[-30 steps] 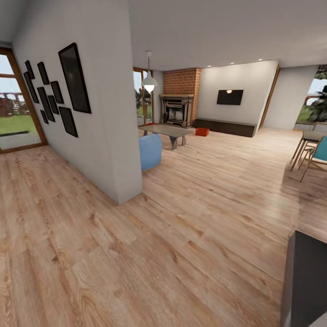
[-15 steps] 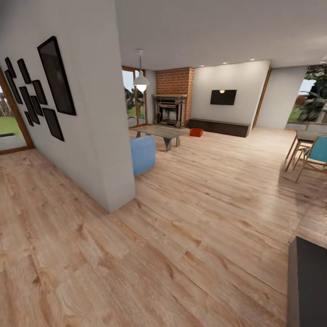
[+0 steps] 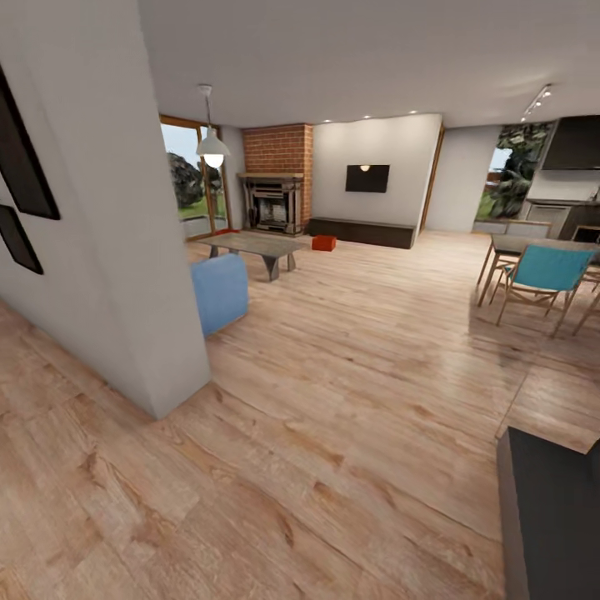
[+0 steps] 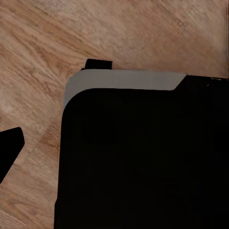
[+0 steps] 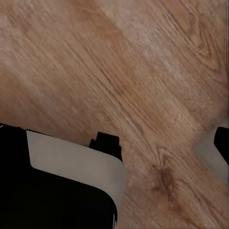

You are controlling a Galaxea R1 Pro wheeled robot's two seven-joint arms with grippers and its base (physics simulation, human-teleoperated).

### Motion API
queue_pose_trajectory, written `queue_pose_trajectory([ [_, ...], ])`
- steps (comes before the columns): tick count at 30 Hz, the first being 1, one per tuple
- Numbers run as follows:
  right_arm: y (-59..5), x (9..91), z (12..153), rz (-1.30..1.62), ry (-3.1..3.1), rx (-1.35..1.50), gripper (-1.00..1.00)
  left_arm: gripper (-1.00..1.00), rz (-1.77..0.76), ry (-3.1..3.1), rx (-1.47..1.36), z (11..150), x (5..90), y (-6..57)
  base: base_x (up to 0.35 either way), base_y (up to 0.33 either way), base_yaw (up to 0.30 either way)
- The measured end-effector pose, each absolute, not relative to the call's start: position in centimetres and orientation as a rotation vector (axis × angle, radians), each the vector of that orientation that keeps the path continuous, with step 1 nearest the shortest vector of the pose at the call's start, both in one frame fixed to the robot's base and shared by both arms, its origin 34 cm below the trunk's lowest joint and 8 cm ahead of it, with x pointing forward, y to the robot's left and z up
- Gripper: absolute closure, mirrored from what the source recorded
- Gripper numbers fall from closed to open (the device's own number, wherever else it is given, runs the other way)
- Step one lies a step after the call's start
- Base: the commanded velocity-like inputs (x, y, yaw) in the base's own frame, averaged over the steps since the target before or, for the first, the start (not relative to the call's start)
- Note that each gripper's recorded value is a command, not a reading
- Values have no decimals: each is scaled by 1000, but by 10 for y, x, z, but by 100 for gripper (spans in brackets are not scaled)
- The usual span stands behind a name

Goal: Move the two storage containers from the living room to the garage. In the garage, place one container on the floor and stack the other container on top of it (either order is fine).

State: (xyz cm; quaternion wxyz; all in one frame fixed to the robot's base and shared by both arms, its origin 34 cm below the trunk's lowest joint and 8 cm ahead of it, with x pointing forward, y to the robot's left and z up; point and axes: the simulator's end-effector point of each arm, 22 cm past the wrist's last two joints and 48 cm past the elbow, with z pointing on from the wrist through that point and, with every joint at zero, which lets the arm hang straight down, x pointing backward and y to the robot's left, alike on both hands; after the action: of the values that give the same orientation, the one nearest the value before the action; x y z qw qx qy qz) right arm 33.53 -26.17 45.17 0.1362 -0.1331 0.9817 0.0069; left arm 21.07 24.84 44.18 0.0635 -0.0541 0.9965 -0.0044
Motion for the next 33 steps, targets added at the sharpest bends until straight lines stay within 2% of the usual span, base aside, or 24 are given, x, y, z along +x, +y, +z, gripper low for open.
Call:
queue_pose_trajectory([
  [11,-262,335,452,20,2842,-385,-100,-100,-13,3010,-163,442,211,249,338,0,-231],
  [33,-262,335,452,20,2842,-388,-100,-100,-14,3010,-164,442,211,248,338,0,-7],
])
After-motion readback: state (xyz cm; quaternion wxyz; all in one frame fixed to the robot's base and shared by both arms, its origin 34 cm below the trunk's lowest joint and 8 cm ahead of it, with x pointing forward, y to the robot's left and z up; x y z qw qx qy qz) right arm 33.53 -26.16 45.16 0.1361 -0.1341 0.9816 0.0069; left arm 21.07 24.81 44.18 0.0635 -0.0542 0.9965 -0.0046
